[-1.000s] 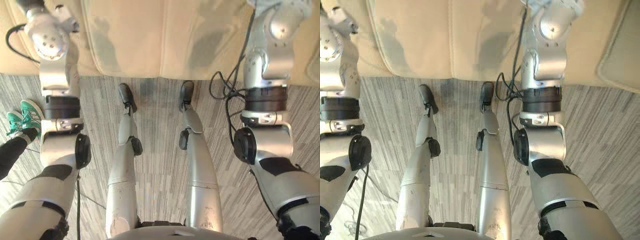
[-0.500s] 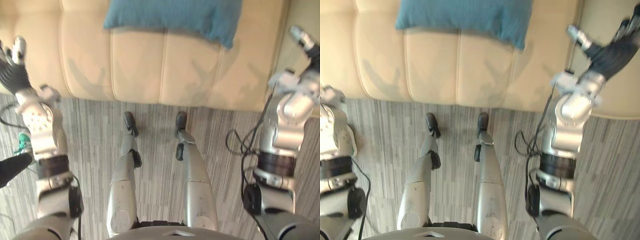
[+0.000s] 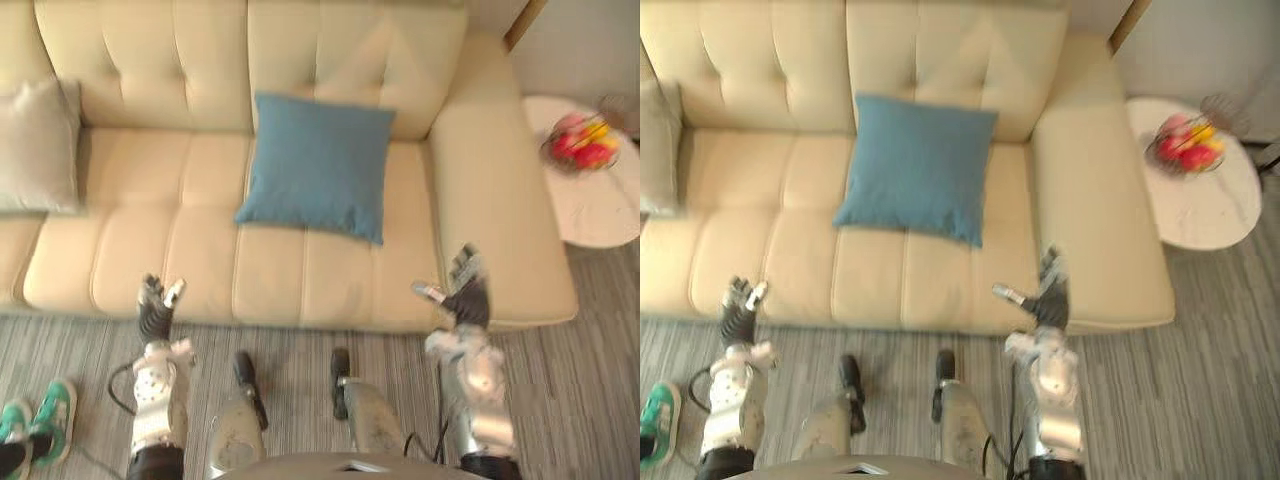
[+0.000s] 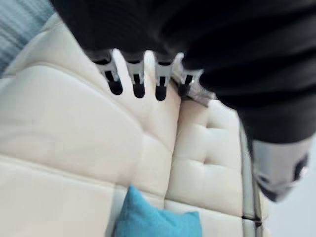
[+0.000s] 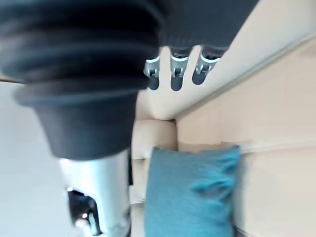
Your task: Pick up cushions and gather them together orderly.
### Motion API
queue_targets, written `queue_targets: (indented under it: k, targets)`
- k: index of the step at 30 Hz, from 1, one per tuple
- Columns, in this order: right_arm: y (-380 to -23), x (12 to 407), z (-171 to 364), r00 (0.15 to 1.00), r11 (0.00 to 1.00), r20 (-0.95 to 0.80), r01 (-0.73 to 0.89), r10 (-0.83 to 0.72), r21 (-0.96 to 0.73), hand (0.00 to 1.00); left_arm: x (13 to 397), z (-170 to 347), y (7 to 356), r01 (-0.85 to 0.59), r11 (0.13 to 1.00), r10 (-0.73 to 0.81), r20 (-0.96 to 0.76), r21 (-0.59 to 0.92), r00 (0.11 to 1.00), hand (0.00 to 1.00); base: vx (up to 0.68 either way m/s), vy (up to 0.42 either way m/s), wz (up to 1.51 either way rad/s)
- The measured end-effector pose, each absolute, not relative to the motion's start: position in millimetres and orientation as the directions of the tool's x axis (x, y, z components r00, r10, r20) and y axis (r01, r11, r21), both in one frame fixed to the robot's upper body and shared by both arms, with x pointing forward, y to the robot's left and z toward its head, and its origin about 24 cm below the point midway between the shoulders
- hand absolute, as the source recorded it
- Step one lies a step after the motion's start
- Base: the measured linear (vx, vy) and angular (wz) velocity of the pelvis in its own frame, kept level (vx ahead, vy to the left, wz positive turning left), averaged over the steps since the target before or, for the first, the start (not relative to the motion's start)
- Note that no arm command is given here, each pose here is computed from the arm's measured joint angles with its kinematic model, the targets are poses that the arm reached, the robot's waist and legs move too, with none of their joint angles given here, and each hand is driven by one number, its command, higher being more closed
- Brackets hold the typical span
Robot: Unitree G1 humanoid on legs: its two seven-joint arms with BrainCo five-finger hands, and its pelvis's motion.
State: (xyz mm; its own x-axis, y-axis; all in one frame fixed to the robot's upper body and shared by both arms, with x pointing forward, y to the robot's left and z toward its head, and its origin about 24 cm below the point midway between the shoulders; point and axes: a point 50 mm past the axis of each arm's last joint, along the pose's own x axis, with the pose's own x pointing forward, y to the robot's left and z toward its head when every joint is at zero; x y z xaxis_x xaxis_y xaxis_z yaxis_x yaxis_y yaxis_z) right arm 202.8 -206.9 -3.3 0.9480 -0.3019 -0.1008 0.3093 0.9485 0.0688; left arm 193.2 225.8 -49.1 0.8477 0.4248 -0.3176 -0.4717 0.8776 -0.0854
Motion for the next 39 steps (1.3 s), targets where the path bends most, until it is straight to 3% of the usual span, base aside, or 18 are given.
queue_targets:
  k: [1, 6, 10, 14, 18, 24, 28, 31, 37, 39]
  targets:
    - [-203.2, 188.4, -31.2, 0.927, 0.947, -0.233, 0.315, -0.293, 0.062, 0.00, 180.3, -67.6, 218.4, -0.461, 0.884, 0.396, -0.404, -0.073, 0.825, 0.00, 0.13, 0.023, -0.10]
    - [-193.6, 146.8, -100.7, 0.780, 0.961, -0.573, 0.272, -0.251, -0.051, 0.00, 139.6, -119.7, 197.1, -0.408, 0.913, 0.305, -0.654, -0.005, 0.692, 0.00, 0.09, 0.021, -0.04]
    - [-197.7, 118.6, -126.3, 0.657, 0.947, -0.700, 0.307, -0.280, -0.091, 0.00, 103.2, -143.6, 194.5, -0.421, 0.906, 0.301, -0.777, 0.051, 0.553, 0.00, 0.07, 0.019, -0.08]
    - [-204.4, 101.6, -139.1, 0.567, 0.931, -0.765, 0.345, -0.306, -0.116, 0.00, 83.7, -153.4, 195.7, -0.439, 0.895, 0.303, -0.826, 0.076, 0.475, 0.00, 0.02, 0.032, -0.15]
    - [-204.6, 100.7, -141.2, 0.552, 0.928, -0.775, 0.353, -0.309, -0.118, 0.00, 80.7, -154.4, 198.9, -0.448, 0.890, 0.312, -0.831, 0.085, 0.460, 0.00, -0.02, 0.040, -0.40]
    - [-195.9, 134.6, -131.4, 0.635, 0.949, -0.723, 0.300, -0.273, -0.095, 0.00, 109.2, -146.3, 202.6, -0.440, 0.895, 0.321, -0.788, 0.072, 0.525, 0.00, -0.17, 0.041, -0.77]
    - [-190.3, 112.4, -143.2, 0.569, 0.949, -0.780, 0.299, -0.259, -0.098, 0.00, 108.2, -144.0, 215.2, -0.454, 0.885, 0.357, -0.779, 0.104, 0.516, 0.00, -0.15, -0.095, 0.35]
    - [-185.6, 117.0, -146.6, 0.558, 0.957, -0.796, 0.274, -0.236, -0.092, 0.00, 101.5, -144.8, 224.6, -0.459, 0.878, 0.378, -0.785, 0.137, 0.490, 0.00, -0.22, -0.219, 0.04]
    - [-202.2, 145.2, -135.5, 0.601, 0.949, -0.744, 0.274, -0.294, -0.154, 0.00, 109.6, -148.0, 198.4, -0.462, 0.883, 0.333, -0.802, 0.081, 0.496, 0.00, -0.27, -0.110, -0.11]
    - [-202.1, 135.6, -139.1, 0.575, 0.946, -0.760, 0.278, -0.303, -0.167, 0.00, 107.9, -148.4, 196.2, -0.464, 0.882, 0.332, -0.804, 0.079, 0.493, 0.00, -0.32, -0.072, 0.24]
